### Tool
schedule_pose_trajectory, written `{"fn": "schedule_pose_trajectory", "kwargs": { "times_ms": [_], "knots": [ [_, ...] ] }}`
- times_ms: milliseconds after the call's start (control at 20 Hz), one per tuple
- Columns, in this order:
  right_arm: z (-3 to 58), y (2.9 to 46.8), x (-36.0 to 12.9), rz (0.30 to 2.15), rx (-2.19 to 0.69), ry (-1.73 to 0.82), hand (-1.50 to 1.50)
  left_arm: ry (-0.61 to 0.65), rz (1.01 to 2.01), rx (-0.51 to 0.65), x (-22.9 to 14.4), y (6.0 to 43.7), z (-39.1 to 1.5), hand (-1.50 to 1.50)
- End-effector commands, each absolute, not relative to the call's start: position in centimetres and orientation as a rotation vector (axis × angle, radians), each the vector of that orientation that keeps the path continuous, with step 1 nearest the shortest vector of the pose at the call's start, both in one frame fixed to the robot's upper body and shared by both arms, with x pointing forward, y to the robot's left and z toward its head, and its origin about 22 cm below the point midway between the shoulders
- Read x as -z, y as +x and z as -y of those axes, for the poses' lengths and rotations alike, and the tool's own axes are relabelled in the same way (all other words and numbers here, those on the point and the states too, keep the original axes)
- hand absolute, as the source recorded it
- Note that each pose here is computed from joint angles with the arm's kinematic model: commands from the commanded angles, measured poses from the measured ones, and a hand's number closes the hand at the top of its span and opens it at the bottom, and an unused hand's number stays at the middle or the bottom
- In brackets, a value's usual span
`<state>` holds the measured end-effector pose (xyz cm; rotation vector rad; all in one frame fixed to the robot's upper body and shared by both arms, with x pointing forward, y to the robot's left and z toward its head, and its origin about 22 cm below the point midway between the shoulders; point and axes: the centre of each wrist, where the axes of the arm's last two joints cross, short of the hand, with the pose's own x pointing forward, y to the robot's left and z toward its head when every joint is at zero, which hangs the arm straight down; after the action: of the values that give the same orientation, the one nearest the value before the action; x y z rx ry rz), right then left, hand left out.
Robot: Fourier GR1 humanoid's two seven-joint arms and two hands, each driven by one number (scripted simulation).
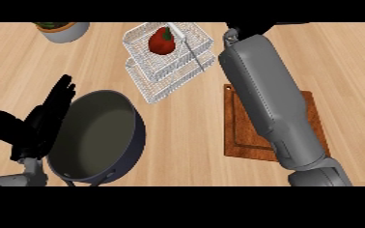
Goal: Pick the bell pepper from the cutting board and place it in the tiered basket
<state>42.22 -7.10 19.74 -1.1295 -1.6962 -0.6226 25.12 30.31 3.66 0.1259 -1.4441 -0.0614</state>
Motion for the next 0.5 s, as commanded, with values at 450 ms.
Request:
{"fn": "schedule_pose_trajectory", "kwargs": {
  "times_ms": [450],
  "knots": [
    [13.3,31.5,-18.5,1.651,0.759,-1.145,-1.5,0.126,1.375,0.022,-1.1,22.9,-30.8,0.0]
  ]
}}
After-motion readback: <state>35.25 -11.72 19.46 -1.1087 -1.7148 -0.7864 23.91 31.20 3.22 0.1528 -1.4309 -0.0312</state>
